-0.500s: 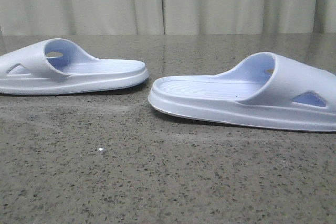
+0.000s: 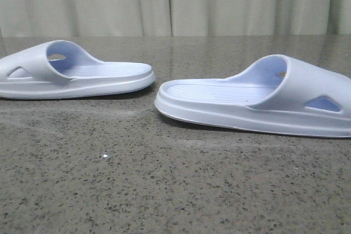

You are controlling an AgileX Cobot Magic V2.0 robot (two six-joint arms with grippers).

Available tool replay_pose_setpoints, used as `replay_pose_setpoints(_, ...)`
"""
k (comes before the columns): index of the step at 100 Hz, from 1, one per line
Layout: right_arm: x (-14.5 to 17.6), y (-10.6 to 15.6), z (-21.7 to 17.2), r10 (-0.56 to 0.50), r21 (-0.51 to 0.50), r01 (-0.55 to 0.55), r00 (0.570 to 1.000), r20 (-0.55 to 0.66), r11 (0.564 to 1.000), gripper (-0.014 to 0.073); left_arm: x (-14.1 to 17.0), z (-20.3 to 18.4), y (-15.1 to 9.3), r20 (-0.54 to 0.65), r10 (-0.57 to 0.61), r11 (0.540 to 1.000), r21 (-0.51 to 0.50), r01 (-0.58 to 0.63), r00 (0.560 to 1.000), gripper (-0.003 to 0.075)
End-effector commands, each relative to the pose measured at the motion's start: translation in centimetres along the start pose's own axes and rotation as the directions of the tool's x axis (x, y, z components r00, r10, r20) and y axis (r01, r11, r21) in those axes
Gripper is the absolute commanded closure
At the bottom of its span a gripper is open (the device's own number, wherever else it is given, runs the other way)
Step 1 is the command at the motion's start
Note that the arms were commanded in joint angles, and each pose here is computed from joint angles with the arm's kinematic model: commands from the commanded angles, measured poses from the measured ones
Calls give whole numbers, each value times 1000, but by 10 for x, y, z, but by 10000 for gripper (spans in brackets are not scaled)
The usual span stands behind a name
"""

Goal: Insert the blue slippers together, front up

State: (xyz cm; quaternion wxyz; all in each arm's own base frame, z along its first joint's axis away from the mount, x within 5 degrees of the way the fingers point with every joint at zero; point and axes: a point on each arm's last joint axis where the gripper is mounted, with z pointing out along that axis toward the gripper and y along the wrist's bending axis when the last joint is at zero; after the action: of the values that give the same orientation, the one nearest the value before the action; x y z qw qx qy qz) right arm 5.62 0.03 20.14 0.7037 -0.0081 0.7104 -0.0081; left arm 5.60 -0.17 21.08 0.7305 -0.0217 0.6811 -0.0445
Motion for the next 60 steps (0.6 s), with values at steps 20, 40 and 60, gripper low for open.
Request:
replay_pose_setpoints(20, -1, -1, 0, -15, 15, 14, 997, 76, 1000, 675, -6, -3, 0, 103, -5, 1000, 0, 5, 995, 705)
replay_pose_setpoints(40, -3, -1, -1, 36, 13, -37, 995, 95, 999, 674, -6, -3, 0, 103, -31, 1000, 1, 31, 994, 705)
replay_pose_setpoints(60, -4, -2, -1, 300, -9, -301, 947, 112, 954, 675, -7, -3, 2, 108, -255, 967, 10, 256, 961, 705)
